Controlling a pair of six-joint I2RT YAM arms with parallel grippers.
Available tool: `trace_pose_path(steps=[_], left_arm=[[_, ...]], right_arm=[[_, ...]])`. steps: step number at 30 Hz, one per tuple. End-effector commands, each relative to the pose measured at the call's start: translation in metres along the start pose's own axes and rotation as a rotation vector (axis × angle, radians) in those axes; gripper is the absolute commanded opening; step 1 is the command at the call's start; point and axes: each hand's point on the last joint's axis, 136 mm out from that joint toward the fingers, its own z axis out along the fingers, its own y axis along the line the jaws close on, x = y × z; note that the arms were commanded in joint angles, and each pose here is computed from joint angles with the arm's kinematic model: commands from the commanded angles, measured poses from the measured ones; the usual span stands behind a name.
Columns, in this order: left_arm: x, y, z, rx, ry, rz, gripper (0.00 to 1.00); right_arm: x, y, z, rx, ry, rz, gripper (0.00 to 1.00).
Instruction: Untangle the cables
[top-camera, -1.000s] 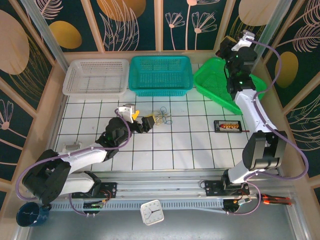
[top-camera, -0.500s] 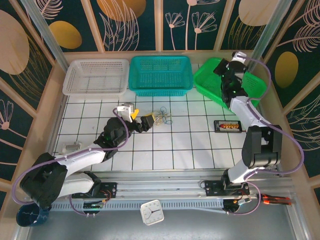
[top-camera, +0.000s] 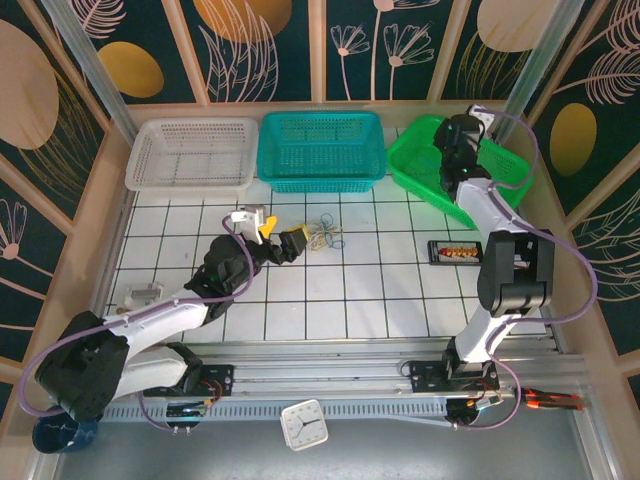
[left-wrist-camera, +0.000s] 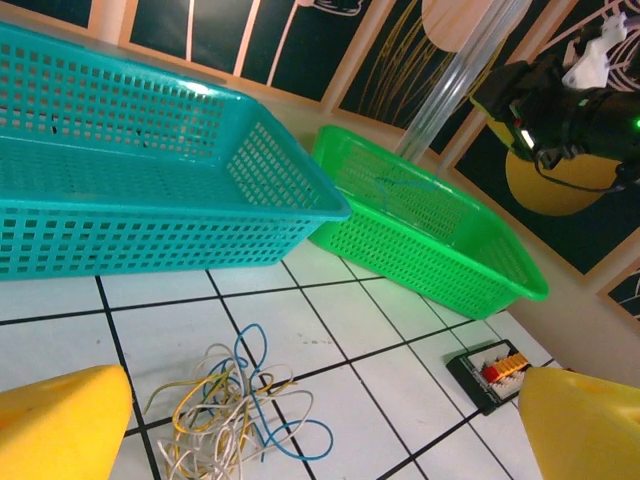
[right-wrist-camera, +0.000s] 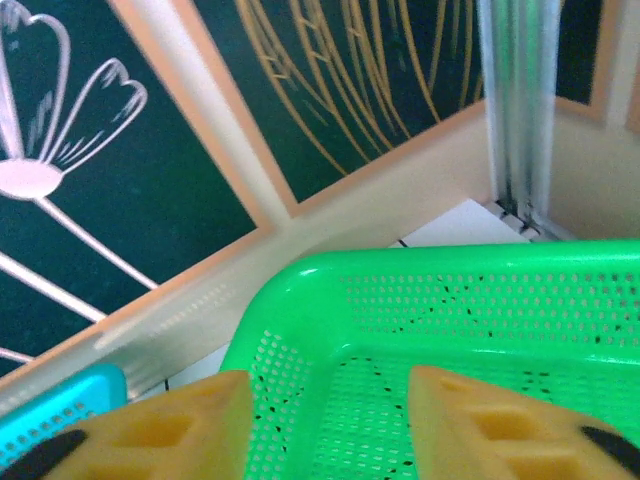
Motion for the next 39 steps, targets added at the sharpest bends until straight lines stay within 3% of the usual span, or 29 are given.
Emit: trace_pose_path(steps=[1, 11, 17, 24, 31, 39], left_arm=[[-0.007, -0.007, -0.004, 0.025, -0.022, -0.020, 0.99], [-0.005, -0.002, -0.010, 0.006, -0.026, -0.030, 0.99], [-0.004, 0.006, -0.012, -0.041, -0.022, -0.039, 0.99], [0.003, 0.017, -0.010, -0.111, 0.014, -0.087, 0.99], [0.019, 0.029, 0.005, -0.200, 0.144, -0.109, 0.99], [0.029, 0.032, 0.021, -0.233, 0.268, -0.117, 0.99]], right_arm=[[0.004, -0.018, 0.004, 0.083, 0.041, 0.033, 0.57], [-0.013, 0.010, -0.036, -0.101, 0.064, 0.126, 0.60], [0.006, 0.043, -0.074, -0.280, 0.144, 0.152, 0.60], [0.078, 0.098, -0.125, -0.473, 0.303, 0.096, 0.60], [0.175, 0.139, -0.167, -0.612, 0.503, 0.034, 0.60], [0.260, 0.163, -0.179, -0.678, 0.664, 0.012, 0.57]])
